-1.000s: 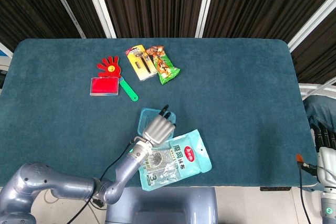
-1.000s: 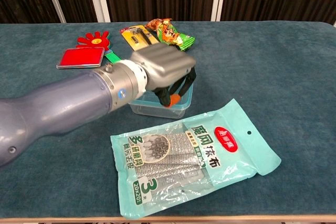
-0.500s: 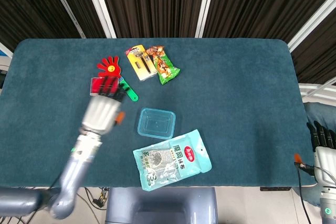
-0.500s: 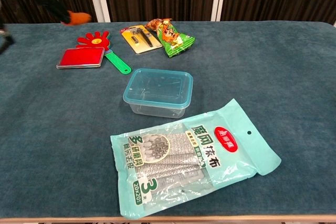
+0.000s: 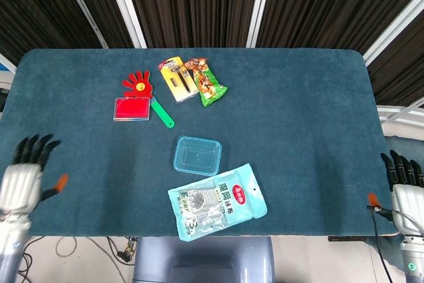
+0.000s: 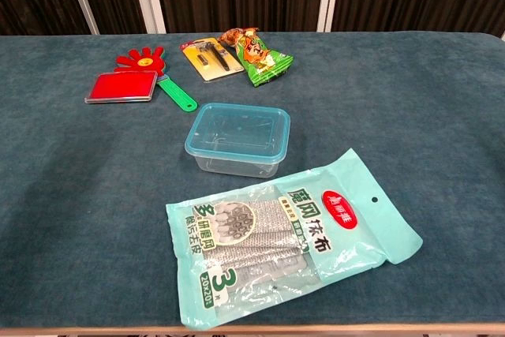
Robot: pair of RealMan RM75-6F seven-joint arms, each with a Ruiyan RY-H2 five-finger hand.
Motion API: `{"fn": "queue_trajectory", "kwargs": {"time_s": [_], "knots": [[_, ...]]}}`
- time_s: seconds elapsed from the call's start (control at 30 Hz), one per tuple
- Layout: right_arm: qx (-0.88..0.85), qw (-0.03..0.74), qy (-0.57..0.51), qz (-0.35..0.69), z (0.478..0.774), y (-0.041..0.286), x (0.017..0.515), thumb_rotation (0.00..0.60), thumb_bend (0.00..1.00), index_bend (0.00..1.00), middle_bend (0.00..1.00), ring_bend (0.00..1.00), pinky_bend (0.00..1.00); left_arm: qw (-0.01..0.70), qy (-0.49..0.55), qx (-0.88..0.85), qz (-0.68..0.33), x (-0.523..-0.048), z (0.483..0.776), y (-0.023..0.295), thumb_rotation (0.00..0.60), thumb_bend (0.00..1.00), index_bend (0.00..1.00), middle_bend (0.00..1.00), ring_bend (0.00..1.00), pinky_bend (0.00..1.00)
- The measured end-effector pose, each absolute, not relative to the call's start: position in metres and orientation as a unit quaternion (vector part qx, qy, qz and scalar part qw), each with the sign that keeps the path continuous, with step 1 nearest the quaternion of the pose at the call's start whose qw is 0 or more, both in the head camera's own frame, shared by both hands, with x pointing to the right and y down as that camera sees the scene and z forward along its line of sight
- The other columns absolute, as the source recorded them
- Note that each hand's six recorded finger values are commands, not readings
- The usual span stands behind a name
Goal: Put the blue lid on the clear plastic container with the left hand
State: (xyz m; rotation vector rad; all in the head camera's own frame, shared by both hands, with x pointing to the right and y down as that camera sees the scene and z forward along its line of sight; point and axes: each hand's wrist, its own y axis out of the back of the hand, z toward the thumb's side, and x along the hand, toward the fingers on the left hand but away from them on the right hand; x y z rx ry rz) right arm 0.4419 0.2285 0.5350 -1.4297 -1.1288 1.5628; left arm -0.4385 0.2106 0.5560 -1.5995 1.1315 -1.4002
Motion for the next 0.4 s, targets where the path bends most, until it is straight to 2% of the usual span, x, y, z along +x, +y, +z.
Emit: {"fn": "queue_trajectory", "kwargs": {"time_s": [0.2,0.4], "knots": [[-0.566,0.374,-0.425,0.599,0.536,0.228,0.435,0.6,0.35,0.0,0.0,0.0,0.0,0.361,0.427,-0.629,-0.54,-0.452,0.55,0.236,0.6,0.27,0.16,0.07,0.0,0.0],[-0.566,0.374,-0.423,0.601,0.538,0.228,0.435,0.6,0.35,0.0,0.0,0.0,0.0,0.356,0.434,-0.615,-0.554,-0.464,0.547,0.233,0.6,0.27,0.16,0.07,0.0,0.0]]}}
